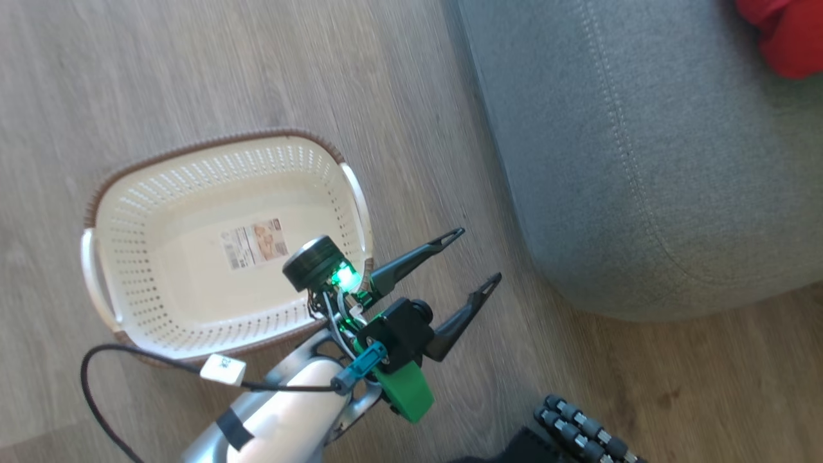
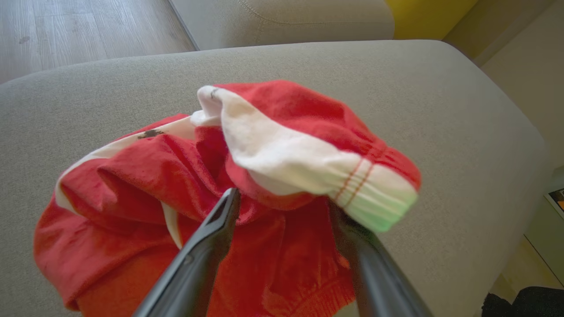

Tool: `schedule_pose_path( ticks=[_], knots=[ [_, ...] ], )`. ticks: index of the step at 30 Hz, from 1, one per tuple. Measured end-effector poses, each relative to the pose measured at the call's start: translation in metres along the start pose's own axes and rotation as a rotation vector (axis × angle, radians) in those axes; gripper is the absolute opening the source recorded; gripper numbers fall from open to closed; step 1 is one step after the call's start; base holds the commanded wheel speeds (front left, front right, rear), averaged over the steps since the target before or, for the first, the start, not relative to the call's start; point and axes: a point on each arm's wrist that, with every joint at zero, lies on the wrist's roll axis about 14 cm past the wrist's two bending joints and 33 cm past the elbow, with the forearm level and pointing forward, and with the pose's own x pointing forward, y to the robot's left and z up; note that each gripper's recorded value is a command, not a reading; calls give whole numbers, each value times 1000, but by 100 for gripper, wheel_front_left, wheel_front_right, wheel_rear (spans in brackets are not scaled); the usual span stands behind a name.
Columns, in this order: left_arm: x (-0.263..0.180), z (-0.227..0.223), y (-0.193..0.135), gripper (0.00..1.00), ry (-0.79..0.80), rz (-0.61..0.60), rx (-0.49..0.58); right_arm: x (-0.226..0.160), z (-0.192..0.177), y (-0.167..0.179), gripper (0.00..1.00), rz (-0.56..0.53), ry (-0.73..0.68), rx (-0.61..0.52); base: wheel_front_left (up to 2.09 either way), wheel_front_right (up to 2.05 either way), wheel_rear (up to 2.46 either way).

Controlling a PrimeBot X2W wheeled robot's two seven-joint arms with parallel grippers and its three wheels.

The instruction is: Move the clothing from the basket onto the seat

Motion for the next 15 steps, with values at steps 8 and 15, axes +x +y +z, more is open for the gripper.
schedule_pose_path(
  ticks=[8, 15],
  knots=[
    [-7, 29, 0, 100, -28, 75, 4, -26, 43, -12, 100, 27, -64, -26, 0, 0, 0],
    [-16, 52, -3, 100, -55, 120, 33, -55, 92, -17, 100, 75, -200, -35, 0, 0, 0]
  ],
)
